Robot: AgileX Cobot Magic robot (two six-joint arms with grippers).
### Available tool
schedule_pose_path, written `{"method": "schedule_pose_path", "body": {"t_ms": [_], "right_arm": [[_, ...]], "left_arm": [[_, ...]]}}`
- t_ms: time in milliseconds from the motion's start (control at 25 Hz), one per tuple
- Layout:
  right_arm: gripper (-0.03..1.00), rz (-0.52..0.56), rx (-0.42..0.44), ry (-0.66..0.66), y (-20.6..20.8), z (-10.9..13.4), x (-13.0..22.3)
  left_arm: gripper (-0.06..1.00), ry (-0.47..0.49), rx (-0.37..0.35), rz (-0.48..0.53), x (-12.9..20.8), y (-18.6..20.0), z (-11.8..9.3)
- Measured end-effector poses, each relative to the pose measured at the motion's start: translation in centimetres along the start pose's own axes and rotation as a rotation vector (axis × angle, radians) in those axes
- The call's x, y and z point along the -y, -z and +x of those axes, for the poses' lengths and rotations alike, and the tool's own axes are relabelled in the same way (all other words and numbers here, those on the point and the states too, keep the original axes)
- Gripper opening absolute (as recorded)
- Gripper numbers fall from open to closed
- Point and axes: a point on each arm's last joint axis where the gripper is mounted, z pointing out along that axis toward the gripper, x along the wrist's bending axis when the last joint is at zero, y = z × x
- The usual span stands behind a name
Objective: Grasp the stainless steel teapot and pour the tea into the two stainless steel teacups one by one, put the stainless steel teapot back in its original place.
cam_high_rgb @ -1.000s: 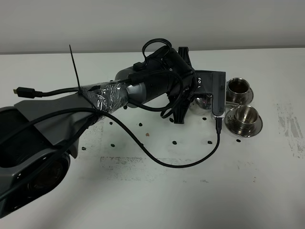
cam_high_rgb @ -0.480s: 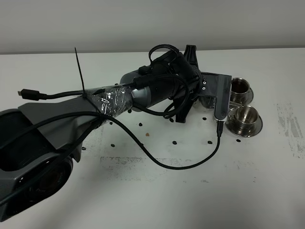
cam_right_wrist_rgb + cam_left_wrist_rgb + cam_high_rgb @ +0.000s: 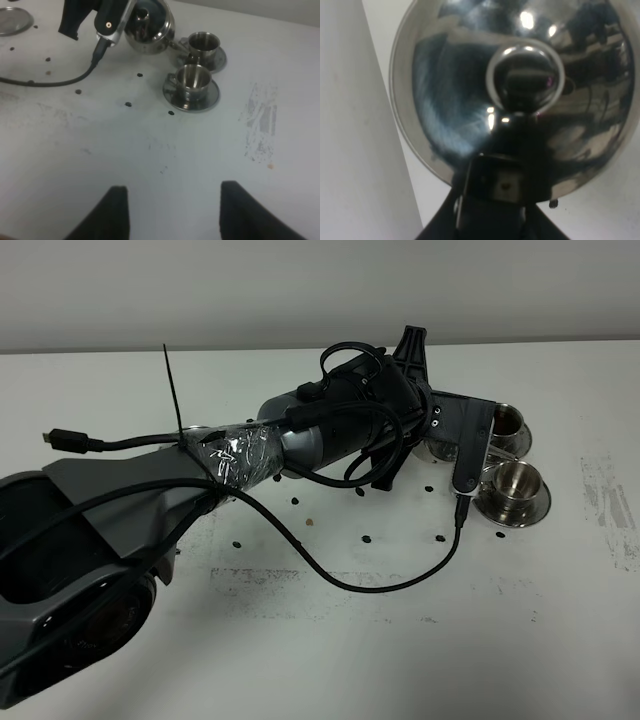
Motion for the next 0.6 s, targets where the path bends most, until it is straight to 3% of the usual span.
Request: {"method": "schedule_pose_path", "body": {"t_ms": [600], "right_arm": [[0.4, 0.0, 0.0, -0.001, 0.0, 0.0, 0.0]], "left_arm": [[0.16, -0.124, -0.032, -0.006, -0.58, -0.36, -0.16]]}}
